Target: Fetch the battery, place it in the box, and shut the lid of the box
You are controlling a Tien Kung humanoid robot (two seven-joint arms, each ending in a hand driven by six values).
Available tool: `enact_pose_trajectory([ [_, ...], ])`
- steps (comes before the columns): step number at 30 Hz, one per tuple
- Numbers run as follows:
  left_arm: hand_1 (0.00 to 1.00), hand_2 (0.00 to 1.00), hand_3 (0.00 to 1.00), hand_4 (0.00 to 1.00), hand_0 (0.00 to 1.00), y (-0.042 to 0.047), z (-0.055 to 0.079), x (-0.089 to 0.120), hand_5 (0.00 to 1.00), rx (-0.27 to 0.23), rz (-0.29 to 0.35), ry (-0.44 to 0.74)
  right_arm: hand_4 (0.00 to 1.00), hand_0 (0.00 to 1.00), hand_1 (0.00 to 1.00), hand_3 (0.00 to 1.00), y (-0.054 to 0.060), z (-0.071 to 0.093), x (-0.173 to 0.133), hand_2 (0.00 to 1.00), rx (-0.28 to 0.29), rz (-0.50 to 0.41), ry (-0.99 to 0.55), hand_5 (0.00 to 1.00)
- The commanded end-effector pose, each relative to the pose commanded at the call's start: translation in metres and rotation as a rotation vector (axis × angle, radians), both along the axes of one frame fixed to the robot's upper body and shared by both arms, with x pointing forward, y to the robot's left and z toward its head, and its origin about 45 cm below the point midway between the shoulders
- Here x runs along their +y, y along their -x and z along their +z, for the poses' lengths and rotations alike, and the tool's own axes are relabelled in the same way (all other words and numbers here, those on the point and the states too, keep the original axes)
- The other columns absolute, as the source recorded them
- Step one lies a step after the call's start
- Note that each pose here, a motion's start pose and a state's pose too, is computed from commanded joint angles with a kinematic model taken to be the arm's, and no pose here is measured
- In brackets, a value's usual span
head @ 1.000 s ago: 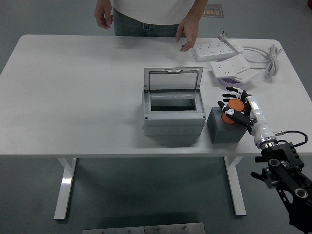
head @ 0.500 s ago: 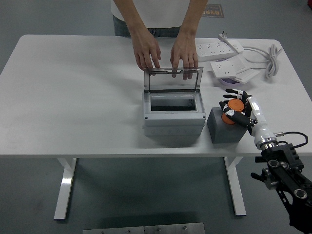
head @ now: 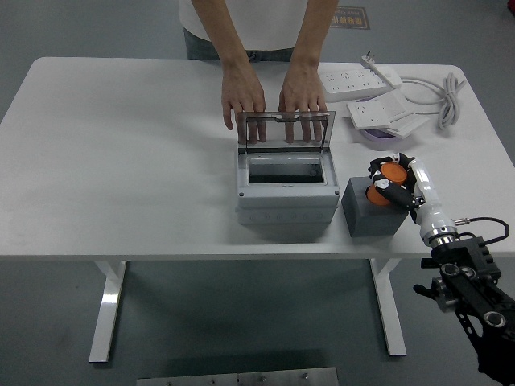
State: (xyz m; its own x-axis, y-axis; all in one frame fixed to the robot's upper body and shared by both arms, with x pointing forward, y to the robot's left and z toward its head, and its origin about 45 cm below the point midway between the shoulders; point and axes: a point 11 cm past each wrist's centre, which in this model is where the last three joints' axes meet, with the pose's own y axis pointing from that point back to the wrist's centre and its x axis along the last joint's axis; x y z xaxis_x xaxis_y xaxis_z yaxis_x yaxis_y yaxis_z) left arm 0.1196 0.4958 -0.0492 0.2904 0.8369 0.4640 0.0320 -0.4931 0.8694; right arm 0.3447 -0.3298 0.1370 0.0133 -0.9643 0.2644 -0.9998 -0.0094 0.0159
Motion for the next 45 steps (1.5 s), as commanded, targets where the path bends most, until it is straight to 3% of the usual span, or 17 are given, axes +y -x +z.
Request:
enact_pose_trajectory([
  [8,0.698,0.573,0.541,0.5,0.632,-0.0012,0.0,0.001,0.002,-0.006,-0.003,-0.005,0.472,0.439,0.406,0.422,0.0,0.0,-0.002,0.411,-0.005,-0.013,-0.001,0.105],
  [9,0.698,0.573,0.541,0.5,0.632,-0.0012,0.0,0.001,0.002,-0.006,-0.003,-0.006,0.394,0.412,0.355,0.332,0.0,0.0,-0.002,0.338,-0.006,-0.014,-0.001,0.1],
  [14,0.698,0.573,0.541,0.5,0.632,-0.0012,0.001,0.001,0.002,-0.006,-0.005,-0.008,0.394,0.412,0.355,0.332,0.0,0.001,-0.002,0.338,-0.012,-0.019,-0.001,0.1],
  [15,0.698,0.573,0.541,0.5,0.632,-0.0015,0.001,0.001,0.002,-0.006,-0.005,-0.008,0.266,0.396,0.329,0.319,-0.001,0.001,-0.002,0.29,-0.013,-0.02,-0.001,0.024],
  [20,0.698,0.573,0.541,0.5,0.632,-0.0023,0.001,0.001,0.002,-0.007,-0.007,-0.01,0.266,0.396,0.329,0.319,-0.003,0.005,-0.002,0.29,-0.024,-0.025,-0.006,0.024],
  [21,0.698,0.573,0.541,0.5,0.632,-0.0024,0.001,0.001,0.002,-0.007,-0.007,-0.01,0.174,0.384,0.312,0.318,-0.004,0.006,-0.002,0.27,-0.027,-0.026,-0.007,0.002],
  [26,0.698,0.573,0.541,0.5,0.632,-0.0032,0.002,0.001,0.002,-0.006,-0.009,-0.009,0.174,0.384,0.312,0.318,-0.009,0.011,-0.001,0.27,-0.043,-0.029,0.004,0.002],
  [28,0.698,0.573,0.541,0.5,0.632,-0.0035,0.002,0.001,0.002,-0.005,-0.01,-0.01,0.119,0.369,0.304,0.318,-0.012,0.014,0.0,0.265,-0.05,-0.029,0.013,0.002],
  [34,0.698,0.573,0.541,0.5,0.632,-0.0038,0.002,0.002,0.002,-0.001,-0.012,-0.011,0.13,0.326,0.279,0.315,-0.024,0.03,0.001,0.265,-0.079,-0.017,0.07,0.002],
  [45,0.698,0.573,0.541,0.5,0.632,-0.0026,0.003,0.003,0.002,0.006,-0.01,-0.013,0.137,0.285,0.251,0.314,-0.053,0.077,0.013,0.271,-0.135,0.071,0.323,0.002],
])
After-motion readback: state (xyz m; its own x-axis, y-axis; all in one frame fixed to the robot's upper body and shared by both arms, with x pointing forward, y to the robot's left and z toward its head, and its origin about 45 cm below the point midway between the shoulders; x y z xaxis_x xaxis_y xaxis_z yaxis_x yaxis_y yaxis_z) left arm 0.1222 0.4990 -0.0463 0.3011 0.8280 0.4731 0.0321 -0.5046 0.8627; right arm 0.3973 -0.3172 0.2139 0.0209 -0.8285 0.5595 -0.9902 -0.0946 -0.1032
